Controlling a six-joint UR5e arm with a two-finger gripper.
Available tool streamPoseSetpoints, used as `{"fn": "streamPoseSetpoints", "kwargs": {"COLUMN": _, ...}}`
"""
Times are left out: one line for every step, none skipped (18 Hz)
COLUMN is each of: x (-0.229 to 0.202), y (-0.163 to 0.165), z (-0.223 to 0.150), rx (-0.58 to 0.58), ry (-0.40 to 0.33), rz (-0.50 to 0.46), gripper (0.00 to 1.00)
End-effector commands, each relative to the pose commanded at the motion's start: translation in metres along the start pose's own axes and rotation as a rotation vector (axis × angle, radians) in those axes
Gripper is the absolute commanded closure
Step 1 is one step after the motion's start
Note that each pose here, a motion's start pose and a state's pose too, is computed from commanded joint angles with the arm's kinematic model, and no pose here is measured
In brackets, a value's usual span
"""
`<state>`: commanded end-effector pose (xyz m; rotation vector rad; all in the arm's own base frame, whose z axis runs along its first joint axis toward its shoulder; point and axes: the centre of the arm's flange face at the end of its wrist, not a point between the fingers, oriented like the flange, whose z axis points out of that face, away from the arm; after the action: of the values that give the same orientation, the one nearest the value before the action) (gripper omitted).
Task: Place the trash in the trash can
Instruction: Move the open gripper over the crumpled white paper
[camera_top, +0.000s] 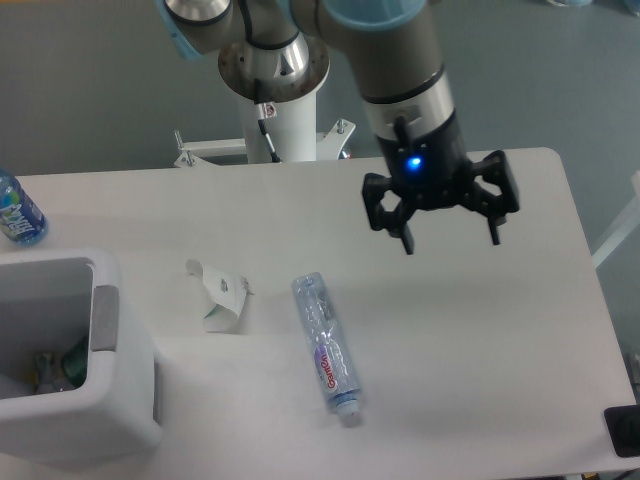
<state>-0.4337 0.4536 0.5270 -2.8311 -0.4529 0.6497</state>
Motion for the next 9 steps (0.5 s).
{"fn": "streamPoseSetpoints", "kwargs": {"x": -0.002, "y": 0.002, "z": 0.002, "rx": -0.003, "ry": -0.002, "rz": -0.001, "gripper": 0.0}}
{"fn": "streamPoseSetpoints", "kwargs": {"x": -0.002, "y": 0.003, "z": 0.004, "rx": -0.009, "ry": 0.002, "rz": 0.009, "gripper": 0.0}}
{"fn": "streamPoseSetpoints", "kwargs": {"x": -0.004, "y": 0.004, "z": 0.004, "rx": -0.01, "ry": 0.002, "rz": 0.018, "gripper": 0.0}}
{"fn": "streamPoseSetpoints", "kwargs": {"x": -0.003, "y": 0.006, "z": 0.008, "rx": -0.015, "ry": 0.011, "rz": 0.016, "gripper": 0.0}}
{"fn": "streamPoseSetpoints", "kwargs": {"x": 0.004, "y": 0.011, "z": 0.02, "rx": -0.032, "ry": 0.025, "rz": 0.02, "gripper": 0.0}}
{"fn": "streamPoseSetpoints", "kwargs": {"x": 0.014, "y": 0.018, "z": 0.023, "rx": -0.044, "ry": 0.036, "rz": 0.019, "gripper": 0.0}}
{"fn": "streamPoseSetpoints", "kwargs": {"x": 0.022, "y": 0.025, "z": 0.029, "rx": -0.057, "ry": 0.046, "rz": 0.02, "gripper": 0.0}}
{"fn": "streamPoseSetpoints", "kwargs": {"x": 0.026, "y": 0.029, "z": 0.033, "rx": -0.061, "ry": 0.052, "rz": 0.024, "gripper": 0.0}}
{"fn": "streamPoseSetpoints", "kwargs": {"x": 0.029, "y": 0.032, "z": 0.037, "rx": -0.065, "ry": 0.058, "rz": 0.025, "gripper": 0.0}}
